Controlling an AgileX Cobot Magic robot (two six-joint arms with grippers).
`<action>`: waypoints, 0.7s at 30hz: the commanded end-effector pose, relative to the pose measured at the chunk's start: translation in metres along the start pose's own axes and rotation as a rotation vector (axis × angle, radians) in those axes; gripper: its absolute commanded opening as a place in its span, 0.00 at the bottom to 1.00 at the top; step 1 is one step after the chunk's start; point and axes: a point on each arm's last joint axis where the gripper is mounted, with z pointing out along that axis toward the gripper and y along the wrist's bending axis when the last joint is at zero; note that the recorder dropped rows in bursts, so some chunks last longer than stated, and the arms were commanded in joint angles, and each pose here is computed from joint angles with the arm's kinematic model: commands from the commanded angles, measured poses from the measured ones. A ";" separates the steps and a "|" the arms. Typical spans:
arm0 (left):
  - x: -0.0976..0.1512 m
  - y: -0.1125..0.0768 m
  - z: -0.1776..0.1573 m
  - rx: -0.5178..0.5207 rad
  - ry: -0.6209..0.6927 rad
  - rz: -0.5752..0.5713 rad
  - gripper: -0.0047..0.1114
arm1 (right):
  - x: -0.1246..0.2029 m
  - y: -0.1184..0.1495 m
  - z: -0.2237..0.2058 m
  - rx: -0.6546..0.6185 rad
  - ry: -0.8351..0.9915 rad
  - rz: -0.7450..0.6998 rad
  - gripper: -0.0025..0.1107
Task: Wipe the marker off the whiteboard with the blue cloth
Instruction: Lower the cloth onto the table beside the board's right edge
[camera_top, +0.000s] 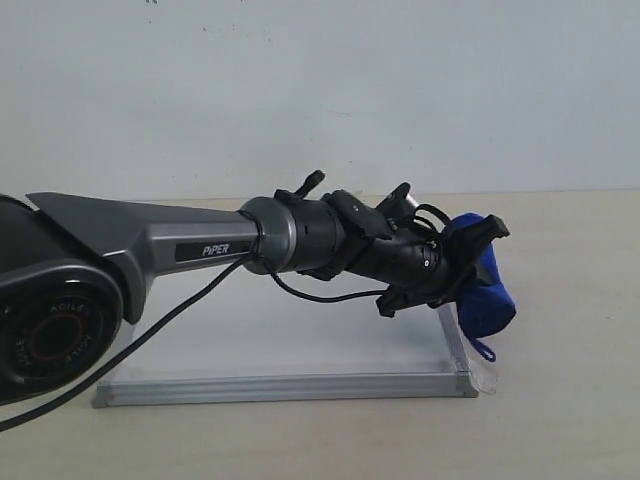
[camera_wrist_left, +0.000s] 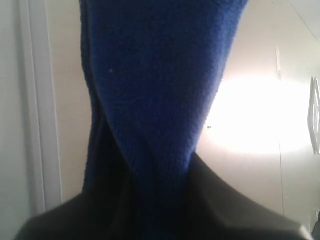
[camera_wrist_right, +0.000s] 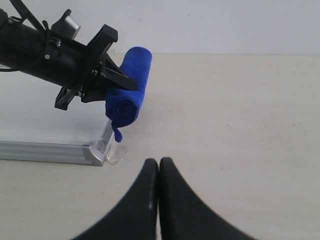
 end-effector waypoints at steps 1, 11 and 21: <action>-0.010 0.003 -0.006 -0.006 -0.027 -0.020 0.07 | -0.001 0.000 0.000 0.002 -0.013 0.000 0.02; -0.012 0.007 -0.008 -0.004 0.016 -0.033 0.07 | -0.001 0.000 0.000 0.002 -0.013 0.000 0.02; -0.008 0.006 -0.008 0.001 0.062 -0.029 0.07 | -0.001 0.000 0.000 0.002 -0.013 0.000 0.02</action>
